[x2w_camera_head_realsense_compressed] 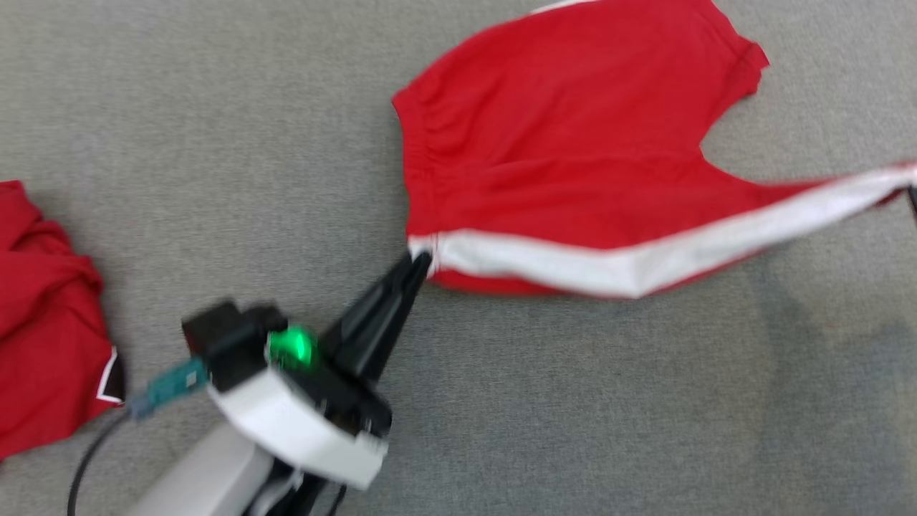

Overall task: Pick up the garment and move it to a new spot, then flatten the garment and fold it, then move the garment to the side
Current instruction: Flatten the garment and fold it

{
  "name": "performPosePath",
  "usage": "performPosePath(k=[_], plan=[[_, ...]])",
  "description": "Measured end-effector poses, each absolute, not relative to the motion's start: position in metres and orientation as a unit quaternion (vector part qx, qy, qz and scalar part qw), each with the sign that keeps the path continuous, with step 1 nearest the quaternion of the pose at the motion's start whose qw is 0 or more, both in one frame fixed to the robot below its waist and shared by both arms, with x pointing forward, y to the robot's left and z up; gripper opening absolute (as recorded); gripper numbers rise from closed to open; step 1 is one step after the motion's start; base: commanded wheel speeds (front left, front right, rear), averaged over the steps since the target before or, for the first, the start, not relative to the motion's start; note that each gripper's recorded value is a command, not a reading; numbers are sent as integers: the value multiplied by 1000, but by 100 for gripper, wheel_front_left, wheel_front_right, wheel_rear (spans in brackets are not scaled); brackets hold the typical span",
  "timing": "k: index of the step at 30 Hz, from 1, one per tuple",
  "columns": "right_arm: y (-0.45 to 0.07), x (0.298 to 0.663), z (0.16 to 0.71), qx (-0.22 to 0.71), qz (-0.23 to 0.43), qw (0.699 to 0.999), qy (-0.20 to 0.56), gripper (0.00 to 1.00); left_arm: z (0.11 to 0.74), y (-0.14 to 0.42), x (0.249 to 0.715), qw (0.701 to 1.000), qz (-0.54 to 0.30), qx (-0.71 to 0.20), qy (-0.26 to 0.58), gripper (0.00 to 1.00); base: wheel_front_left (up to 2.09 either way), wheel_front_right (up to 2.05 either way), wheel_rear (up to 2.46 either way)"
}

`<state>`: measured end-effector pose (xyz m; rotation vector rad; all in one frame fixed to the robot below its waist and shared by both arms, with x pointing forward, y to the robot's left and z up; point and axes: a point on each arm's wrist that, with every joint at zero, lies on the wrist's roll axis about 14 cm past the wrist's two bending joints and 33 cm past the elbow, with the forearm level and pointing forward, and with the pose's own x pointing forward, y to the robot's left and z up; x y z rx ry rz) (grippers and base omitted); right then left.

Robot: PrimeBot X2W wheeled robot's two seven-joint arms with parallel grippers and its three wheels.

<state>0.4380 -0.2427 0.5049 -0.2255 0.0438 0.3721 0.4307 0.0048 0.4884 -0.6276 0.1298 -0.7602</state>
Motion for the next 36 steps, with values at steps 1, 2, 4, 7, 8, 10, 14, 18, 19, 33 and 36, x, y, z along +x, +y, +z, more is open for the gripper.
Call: performPosePath(k=[1, 2, 4, 7, 8, 10, 14, 18, 19, 33, 36], plan=[[-239, 429, 504, -102, 186, 977, 24, 0, 484, 10, 421, 881, -355, -305, 72, 0, 0, 0, 0], [-239, 423, 506, -95, 181, 979, 22, 0, 481, 16, 412, 883, -343, -310, 78, 0, 0, 0, 0], [-239, 411, 510, -89, 176, 980, 18, 0, 481, 24, 397, 885, -327, -321, 83, 0, 0, 0, 0], [-238, 396, 514, -83, 171, 982, 15, 0, 488, 34, 379, 886, -308, -337, 79, 0, 0, 0, 0], [-236, 392, 515, -82, 172, 982, 15, 0, 491, 36, 373, 886, -305, -339, 78, 0, 0, 0, 0], [-236, 389, 516, -81, 172, 982, 14, 0, 493, 39, 368, 887, -302, -341, 78, 0, 0, 0, 0], [-236, 388, 521, -84, 174, 981, 9, 0, 496, 48, 359, 894, -286, -337, 81, 0, 0, 0, 0], [-233, 400, 510, -65, 179, 981, 20, 0, 499, 39, 370, 885, -287, -354, 95, 0, 0, 0, 0], [-232, 405, 506, -63, 184, 981, 26, 0, 501, 35, 376, 878, -288, -368, 100, 0, 0, 0, 0], [-210, 517, 455, -54, 240, 966, 77, 0, 454, 48, 475, 850, -209, -442, 194, 0, 0, 0, 0], [-199, 540, 441, -40, 249, 963, 98, 0, 442, 54, 490, 845, -193, -450, 213, 0, 0, 0, 0]])
